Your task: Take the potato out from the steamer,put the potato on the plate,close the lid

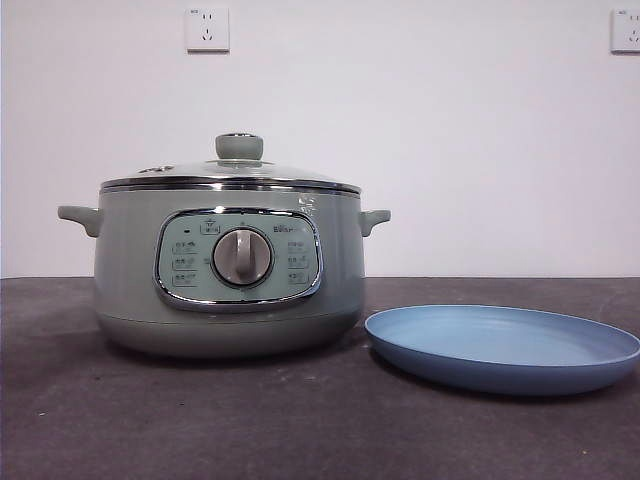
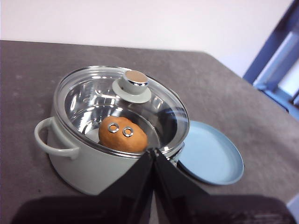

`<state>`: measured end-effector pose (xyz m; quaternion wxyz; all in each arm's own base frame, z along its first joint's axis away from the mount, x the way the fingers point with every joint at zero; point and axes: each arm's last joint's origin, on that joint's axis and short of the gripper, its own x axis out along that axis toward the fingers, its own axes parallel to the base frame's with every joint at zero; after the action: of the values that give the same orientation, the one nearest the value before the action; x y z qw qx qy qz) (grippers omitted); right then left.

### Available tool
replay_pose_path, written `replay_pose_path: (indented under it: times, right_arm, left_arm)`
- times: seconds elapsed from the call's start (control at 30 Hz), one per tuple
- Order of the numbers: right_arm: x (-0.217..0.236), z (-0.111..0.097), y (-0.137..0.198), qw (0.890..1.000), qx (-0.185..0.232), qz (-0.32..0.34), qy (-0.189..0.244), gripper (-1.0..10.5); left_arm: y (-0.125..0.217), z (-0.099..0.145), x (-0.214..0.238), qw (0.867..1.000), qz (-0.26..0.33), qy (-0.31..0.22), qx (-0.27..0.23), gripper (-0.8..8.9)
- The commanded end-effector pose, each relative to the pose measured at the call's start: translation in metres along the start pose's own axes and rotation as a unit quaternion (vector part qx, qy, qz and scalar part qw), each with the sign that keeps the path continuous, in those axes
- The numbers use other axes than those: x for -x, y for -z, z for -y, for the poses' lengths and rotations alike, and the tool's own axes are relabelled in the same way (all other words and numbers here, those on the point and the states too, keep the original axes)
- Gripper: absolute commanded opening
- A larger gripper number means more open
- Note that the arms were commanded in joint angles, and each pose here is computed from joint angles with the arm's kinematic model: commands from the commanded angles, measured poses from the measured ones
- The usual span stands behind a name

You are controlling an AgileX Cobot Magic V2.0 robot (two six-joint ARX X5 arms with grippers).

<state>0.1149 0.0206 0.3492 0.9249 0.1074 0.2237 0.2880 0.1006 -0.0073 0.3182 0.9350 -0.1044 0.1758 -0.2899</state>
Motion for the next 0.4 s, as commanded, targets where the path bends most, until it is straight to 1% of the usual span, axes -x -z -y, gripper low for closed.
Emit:
replay_pose_path:
  times: [0.03, 0.1, 0.27, 0.4]
  right_arm:
    - [-0.001, -0.005, -0.011, 0.998, 0.049, -0.022, -0.024, -0.1]
    - [-0.005, -0.007, -0.017, 0.997, 0.056, -0.043, -0.042, -0.1]
    - [-0.013, -0.01, -0.021, 0.992, 0.064, -0.085, -0.061, -0.1]
    - [-0.015, -0.011, -0.021, 0.992, 0.065, -0.09, -0.067, -0.1]
  left_arm:
    - [-0.01, 0.004, 0.0, 0.999, -0.014, 0.016, -0.045, -0.09]
    - [-0.016, 0.007, 0.0, 0.998, -0.032, 0.025, -0.052, -0.08]
    - [-0.024, 0.011, -0.001, 0.995, -0.073, 0.041, -0.053, -0.08]
    - [-0.026, 0.011, -0.003, 0.995, -0.08, 0.044, -0.05, -0.03]
